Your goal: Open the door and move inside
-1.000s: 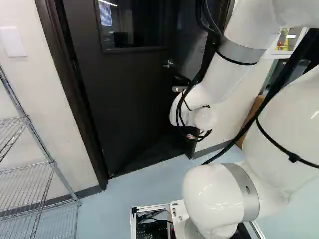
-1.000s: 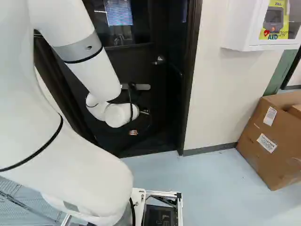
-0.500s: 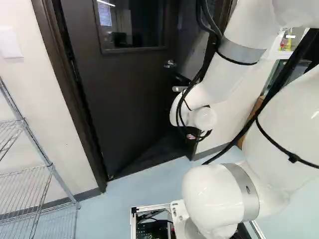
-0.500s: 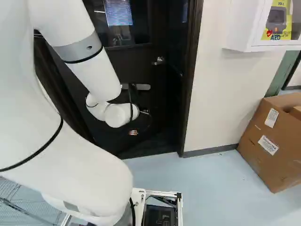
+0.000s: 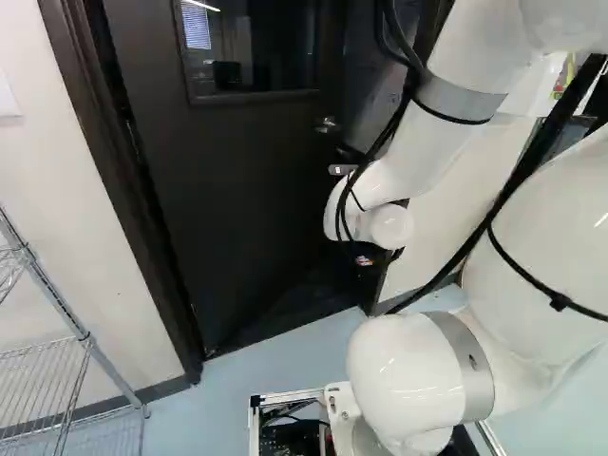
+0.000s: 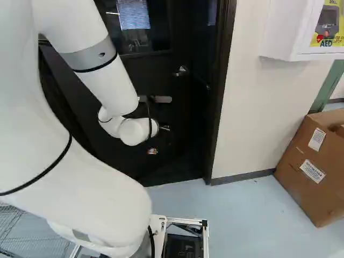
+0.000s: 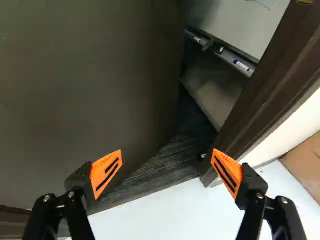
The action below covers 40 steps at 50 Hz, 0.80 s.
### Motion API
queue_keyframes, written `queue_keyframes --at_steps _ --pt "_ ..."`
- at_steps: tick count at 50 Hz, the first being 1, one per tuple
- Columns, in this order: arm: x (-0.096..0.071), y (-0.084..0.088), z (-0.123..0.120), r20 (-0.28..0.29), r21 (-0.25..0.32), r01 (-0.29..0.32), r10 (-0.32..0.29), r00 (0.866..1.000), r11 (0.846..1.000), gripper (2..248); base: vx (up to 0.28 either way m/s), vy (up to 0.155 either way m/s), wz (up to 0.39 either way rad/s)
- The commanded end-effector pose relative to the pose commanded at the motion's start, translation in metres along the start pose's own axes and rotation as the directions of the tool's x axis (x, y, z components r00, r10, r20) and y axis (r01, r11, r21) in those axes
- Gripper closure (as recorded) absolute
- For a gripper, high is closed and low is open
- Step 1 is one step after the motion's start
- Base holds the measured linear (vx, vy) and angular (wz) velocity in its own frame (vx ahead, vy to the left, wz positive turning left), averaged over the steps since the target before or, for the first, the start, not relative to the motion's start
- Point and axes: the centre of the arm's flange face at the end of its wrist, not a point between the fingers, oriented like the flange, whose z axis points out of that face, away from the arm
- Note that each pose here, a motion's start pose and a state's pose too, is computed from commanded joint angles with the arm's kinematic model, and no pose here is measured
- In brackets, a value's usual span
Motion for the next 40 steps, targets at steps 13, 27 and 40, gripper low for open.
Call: queue_keyframes --at_steps 13,27,40 --pt "0.0000 0.0000 0.0000 0.000 0.000 0.000 0.000 1.000 1.000 3 0.139 0.070 -0.026" --pt "0.0000 0.0000 0.0000 0.000 0.000 0.000 0.000 1.000 1.000 3 0.126 0.090 -0.024" --pt "0.0000 0.0000 0.0000 0.000 0.000 0.000 0.000 1.000 1.000 3 0.113 0.070 -0.112"
